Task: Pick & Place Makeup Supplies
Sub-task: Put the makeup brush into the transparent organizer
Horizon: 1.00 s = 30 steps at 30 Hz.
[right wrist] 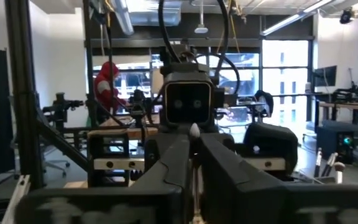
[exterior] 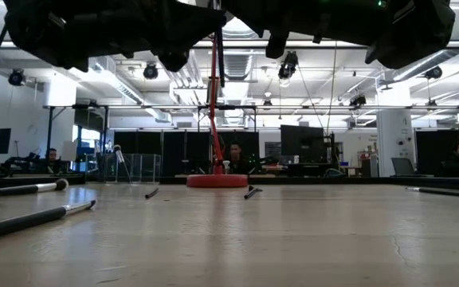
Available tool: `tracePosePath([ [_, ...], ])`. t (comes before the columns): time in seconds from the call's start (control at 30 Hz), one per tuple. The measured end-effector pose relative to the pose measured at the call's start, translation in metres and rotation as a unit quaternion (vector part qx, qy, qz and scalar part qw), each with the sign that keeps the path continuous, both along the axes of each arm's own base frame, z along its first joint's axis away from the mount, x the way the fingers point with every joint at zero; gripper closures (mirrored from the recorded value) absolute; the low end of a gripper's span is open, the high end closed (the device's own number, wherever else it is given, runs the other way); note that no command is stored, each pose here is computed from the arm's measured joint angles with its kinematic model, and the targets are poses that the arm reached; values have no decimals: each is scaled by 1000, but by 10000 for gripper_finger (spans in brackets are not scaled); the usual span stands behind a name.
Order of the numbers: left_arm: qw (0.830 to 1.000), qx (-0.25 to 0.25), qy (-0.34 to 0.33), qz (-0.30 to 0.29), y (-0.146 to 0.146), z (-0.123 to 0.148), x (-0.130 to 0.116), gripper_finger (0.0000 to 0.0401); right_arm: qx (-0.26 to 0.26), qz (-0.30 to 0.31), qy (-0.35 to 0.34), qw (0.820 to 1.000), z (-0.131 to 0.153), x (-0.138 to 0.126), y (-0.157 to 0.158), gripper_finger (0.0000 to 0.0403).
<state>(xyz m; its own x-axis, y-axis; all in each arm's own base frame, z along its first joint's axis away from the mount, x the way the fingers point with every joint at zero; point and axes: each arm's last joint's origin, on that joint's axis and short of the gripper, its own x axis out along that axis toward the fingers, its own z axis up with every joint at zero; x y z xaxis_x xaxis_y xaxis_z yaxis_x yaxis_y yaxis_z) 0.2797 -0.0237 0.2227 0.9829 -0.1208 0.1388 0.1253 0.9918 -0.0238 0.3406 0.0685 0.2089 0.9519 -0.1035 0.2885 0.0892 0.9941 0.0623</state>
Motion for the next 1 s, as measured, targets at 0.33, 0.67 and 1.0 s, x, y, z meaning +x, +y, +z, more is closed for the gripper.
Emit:
tracePosePath([
  [0.33,986,14,48,159,29,34,-37,387,3,-38,13,999,-2,-3,-1,267],
  [0.67,896,23,112,429,94,43,-79,388,-12,-60,37,997,-6,-2,-4,294],
  [1.0,776,-66,107,617,187,25,-117,388,-20,-61,42,997,-7,-2,-4,352],
])
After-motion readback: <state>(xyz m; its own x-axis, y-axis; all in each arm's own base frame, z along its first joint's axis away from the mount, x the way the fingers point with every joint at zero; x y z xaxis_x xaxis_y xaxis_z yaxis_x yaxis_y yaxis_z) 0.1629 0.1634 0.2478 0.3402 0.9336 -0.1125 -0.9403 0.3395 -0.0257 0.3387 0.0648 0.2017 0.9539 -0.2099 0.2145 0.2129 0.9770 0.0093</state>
